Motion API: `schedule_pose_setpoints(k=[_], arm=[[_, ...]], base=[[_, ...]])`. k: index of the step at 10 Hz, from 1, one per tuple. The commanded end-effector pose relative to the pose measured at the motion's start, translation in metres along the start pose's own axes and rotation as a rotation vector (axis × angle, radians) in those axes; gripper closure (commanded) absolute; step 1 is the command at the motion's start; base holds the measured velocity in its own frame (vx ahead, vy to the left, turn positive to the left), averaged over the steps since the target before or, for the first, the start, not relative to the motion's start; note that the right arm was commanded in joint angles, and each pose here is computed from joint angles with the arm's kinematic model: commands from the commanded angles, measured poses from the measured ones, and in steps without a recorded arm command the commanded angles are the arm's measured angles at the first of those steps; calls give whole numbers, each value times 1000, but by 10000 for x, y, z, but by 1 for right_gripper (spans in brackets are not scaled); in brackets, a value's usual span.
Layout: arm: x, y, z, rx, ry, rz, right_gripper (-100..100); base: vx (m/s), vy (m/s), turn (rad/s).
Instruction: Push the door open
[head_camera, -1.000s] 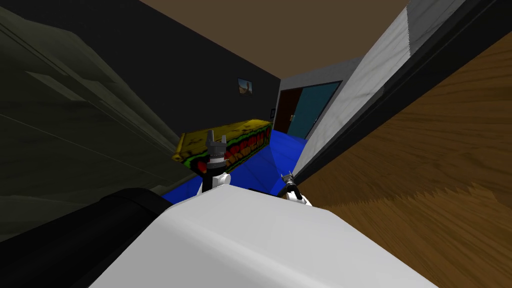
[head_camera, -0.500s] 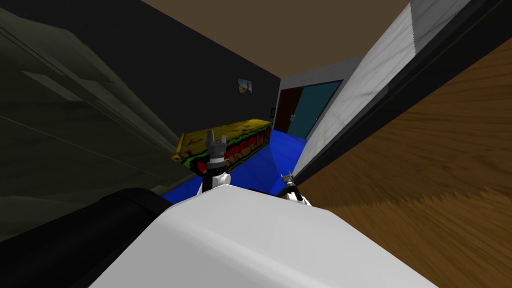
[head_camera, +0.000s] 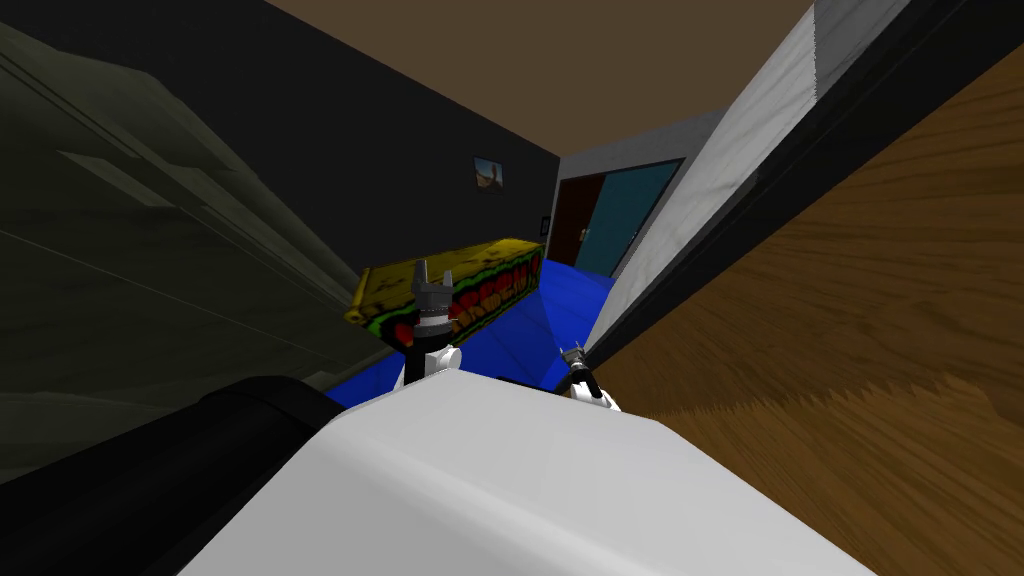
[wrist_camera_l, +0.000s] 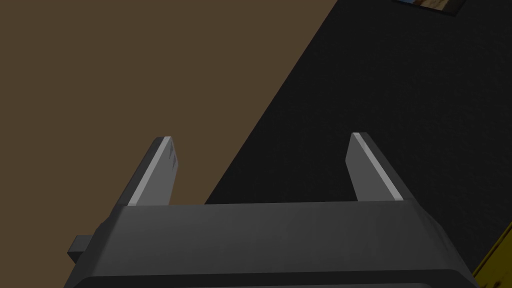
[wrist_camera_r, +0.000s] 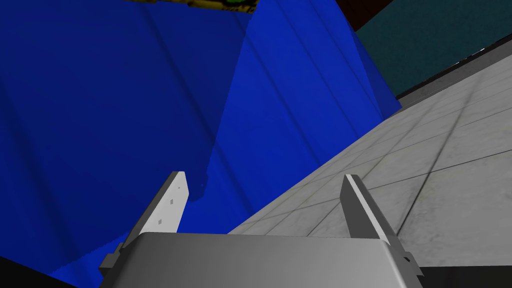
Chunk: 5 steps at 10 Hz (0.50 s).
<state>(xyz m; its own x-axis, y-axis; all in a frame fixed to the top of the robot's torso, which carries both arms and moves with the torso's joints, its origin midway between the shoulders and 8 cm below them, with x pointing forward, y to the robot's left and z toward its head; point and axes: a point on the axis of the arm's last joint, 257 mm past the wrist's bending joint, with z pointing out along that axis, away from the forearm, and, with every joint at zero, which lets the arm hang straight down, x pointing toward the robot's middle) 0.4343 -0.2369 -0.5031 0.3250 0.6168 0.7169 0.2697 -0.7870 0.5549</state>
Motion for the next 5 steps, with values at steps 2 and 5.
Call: schedule_pose_setpoints(k=[2,5], arm=[[-502,-19,-137,18,-102,18,-100],[-502,-19,-137,18,-102,18,-100]], base=[[-10,-13,0],[1,-14,6]])
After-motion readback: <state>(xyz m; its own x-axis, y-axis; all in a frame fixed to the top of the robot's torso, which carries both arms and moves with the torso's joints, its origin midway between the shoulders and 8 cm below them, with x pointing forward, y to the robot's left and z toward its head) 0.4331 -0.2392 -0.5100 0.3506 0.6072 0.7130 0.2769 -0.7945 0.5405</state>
